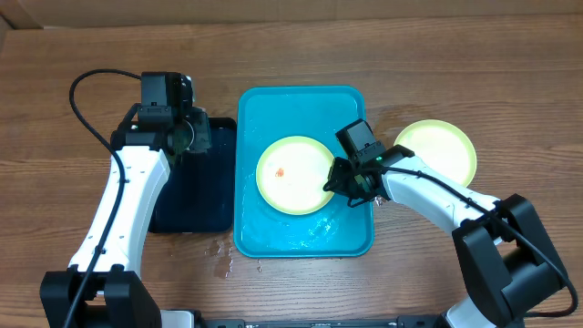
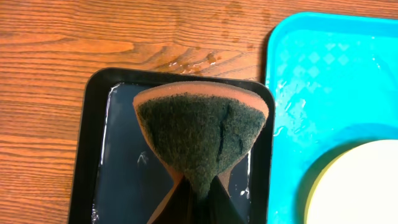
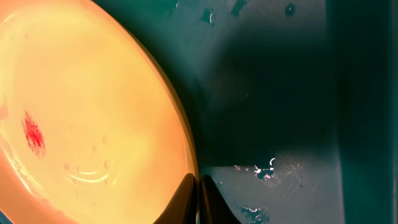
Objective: Clean dirty plates on tray and stack at the side
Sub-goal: 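Carry the sponge onto the yellow plate held by the right gripper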
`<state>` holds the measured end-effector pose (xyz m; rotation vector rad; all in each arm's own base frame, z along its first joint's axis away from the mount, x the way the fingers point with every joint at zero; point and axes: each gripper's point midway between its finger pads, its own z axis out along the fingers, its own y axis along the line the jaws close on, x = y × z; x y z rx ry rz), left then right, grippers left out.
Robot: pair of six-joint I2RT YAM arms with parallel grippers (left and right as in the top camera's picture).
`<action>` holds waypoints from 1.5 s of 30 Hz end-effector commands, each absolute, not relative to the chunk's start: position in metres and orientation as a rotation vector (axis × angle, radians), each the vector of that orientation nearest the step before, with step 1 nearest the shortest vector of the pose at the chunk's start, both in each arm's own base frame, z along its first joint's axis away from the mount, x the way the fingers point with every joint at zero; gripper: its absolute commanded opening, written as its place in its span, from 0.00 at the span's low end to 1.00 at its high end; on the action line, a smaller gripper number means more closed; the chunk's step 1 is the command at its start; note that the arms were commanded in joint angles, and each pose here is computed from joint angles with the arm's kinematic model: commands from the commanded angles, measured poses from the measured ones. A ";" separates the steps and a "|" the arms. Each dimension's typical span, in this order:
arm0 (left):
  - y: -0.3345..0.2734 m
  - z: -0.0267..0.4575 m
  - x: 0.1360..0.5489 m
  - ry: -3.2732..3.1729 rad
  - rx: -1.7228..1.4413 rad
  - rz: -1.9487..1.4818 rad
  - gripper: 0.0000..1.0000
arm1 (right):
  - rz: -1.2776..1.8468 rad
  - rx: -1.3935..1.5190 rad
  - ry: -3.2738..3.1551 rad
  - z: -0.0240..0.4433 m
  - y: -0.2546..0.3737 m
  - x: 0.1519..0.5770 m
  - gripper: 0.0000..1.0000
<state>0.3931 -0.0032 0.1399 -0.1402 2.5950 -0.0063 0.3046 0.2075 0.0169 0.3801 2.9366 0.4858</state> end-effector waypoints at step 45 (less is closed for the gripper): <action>-0.157 0.090 0.360 2.792 0.127 -0.453 0.04 | 0.515 0.344 2.896 0.018 0.226 0.306 0.13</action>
